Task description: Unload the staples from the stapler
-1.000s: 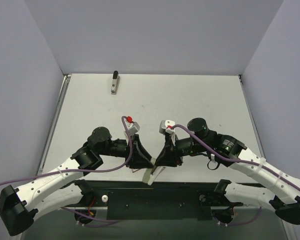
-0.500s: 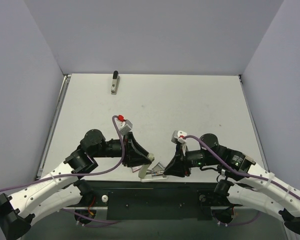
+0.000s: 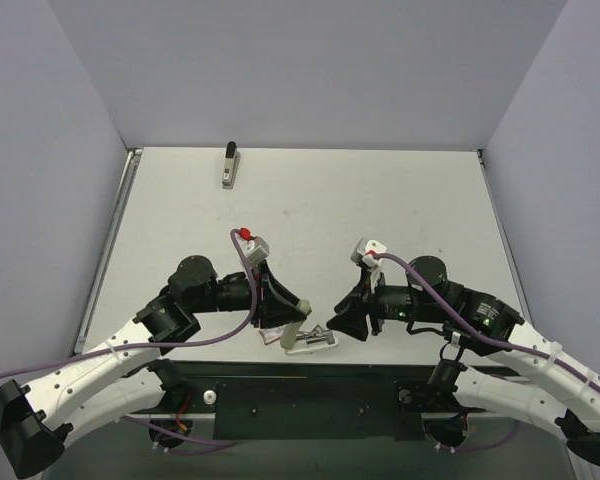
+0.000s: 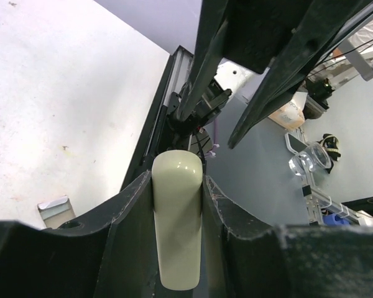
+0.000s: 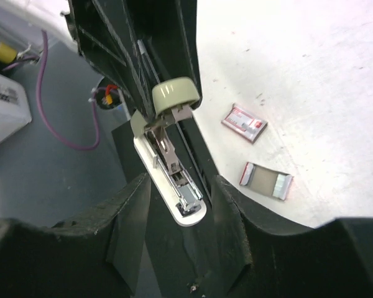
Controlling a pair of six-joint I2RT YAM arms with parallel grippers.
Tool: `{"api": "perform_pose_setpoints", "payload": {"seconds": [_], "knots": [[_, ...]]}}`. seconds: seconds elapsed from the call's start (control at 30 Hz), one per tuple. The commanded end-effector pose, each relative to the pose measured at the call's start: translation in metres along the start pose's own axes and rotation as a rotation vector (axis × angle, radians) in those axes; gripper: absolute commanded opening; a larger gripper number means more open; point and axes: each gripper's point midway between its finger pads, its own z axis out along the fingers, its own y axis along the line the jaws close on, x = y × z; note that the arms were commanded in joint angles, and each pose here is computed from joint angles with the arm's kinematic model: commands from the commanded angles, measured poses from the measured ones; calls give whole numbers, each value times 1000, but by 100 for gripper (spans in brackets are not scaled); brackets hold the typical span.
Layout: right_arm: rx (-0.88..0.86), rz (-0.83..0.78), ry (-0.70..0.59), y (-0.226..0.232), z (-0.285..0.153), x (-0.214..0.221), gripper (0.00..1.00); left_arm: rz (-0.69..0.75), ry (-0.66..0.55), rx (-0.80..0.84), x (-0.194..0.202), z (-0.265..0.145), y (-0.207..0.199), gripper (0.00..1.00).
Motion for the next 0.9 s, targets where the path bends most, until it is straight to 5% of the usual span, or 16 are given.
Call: {"api": "perform_pose_setpoints", "payload": {"seconds": [0.0,0.2,0.43,0.87], "knots": [[118,-23,-53,-13,-8,-24,41,72,-58,-10,-26,2,-4,0],[261,47,-69,-39,1,-29,37,73,-87,-110,-30,4,16,0],[434,137,-62,-81,28,-15,1,39,-88,-225,-35,13,43,0],[573,169,-113,-133,75,-1,0,9,-119,-379,-55,36,88,0]]}}
